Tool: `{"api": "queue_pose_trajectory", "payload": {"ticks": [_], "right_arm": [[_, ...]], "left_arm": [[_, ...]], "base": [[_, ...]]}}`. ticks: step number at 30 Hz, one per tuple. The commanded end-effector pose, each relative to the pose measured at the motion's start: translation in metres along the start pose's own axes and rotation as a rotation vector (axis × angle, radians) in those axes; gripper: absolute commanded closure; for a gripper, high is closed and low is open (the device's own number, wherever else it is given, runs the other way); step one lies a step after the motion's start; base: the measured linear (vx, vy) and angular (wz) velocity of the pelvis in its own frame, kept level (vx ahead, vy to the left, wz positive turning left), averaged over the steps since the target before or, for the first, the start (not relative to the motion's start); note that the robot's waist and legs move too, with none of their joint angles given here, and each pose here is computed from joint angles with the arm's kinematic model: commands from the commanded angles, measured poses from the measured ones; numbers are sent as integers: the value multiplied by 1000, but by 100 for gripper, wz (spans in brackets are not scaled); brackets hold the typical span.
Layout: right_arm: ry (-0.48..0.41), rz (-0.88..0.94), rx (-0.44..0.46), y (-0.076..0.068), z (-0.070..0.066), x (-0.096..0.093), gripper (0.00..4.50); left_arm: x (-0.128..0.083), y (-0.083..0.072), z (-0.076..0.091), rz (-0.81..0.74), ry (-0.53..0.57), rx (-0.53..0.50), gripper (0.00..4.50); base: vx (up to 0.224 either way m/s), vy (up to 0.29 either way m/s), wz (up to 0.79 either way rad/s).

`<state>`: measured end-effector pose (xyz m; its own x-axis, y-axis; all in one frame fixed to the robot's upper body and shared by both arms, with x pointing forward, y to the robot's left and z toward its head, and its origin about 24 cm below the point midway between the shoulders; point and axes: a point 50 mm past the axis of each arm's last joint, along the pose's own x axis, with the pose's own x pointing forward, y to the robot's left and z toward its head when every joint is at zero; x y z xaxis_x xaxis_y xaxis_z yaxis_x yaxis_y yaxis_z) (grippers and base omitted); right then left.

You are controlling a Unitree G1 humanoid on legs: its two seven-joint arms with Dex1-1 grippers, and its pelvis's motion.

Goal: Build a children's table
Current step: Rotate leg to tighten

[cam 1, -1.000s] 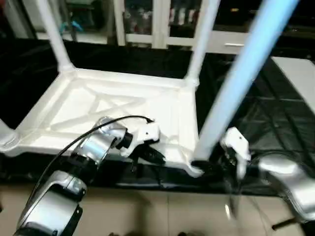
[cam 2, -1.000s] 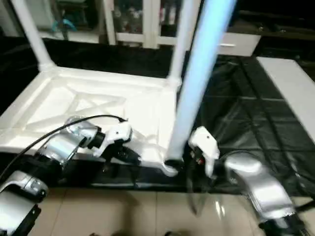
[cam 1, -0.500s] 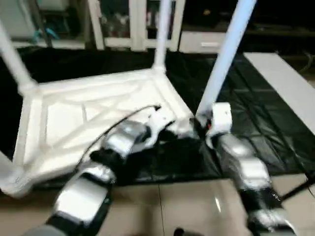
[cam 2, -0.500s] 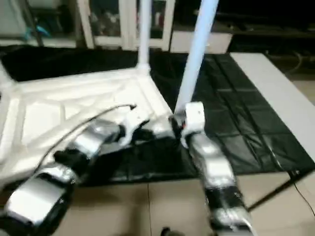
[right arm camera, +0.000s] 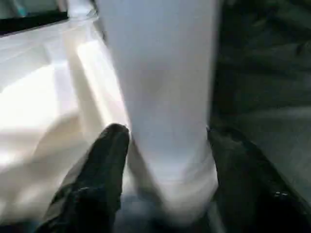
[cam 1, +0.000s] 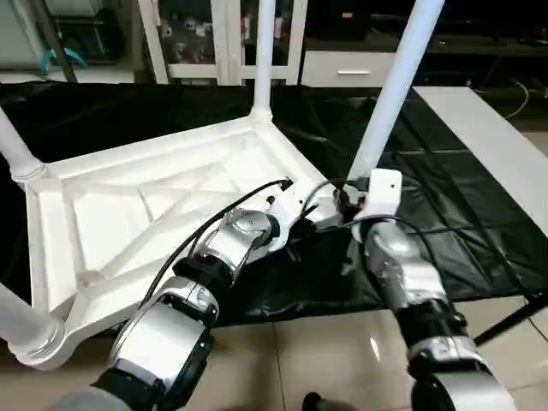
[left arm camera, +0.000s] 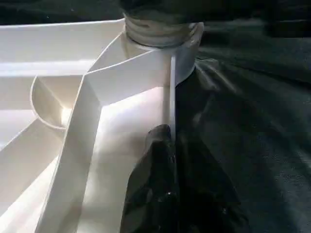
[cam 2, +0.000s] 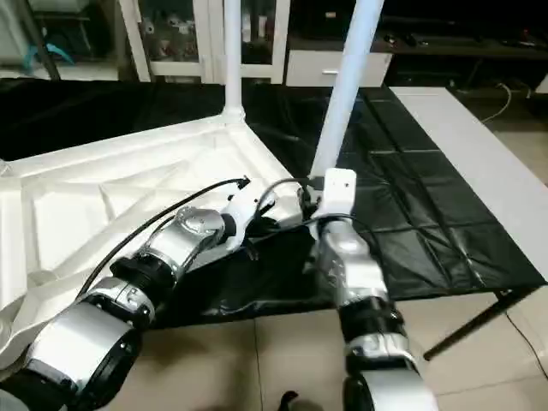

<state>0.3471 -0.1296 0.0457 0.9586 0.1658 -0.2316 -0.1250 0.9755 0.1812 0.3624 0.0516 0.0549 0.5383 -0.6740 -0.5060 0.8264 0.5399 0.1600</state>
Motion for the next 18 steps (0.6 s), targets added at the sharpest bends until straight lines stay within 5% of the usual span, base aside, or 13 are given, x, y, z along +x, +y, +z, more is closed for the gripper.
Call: {"api": "queue_pose_trajectory", "payload": {"ticks": [1,6,10,18], "right_arm": [[-2,99,-51,-2,2,-8,159],[3,196,-140,-9,9,-20,114],[106,410,-334,-25,7,-48,83],[252,651,-495,-32,3,-82,49]], "left_arm": [[-8,7,-14,-1,24,3,450],[-11,5,-17,-77,37,18,450],[-19,-3,-27,-285,77,70,450],[-41,-20,-43,-644,155,156,450]], "base": [[0,0,0],[0,0,0],[0,0,0],[59,-28,4]]}}
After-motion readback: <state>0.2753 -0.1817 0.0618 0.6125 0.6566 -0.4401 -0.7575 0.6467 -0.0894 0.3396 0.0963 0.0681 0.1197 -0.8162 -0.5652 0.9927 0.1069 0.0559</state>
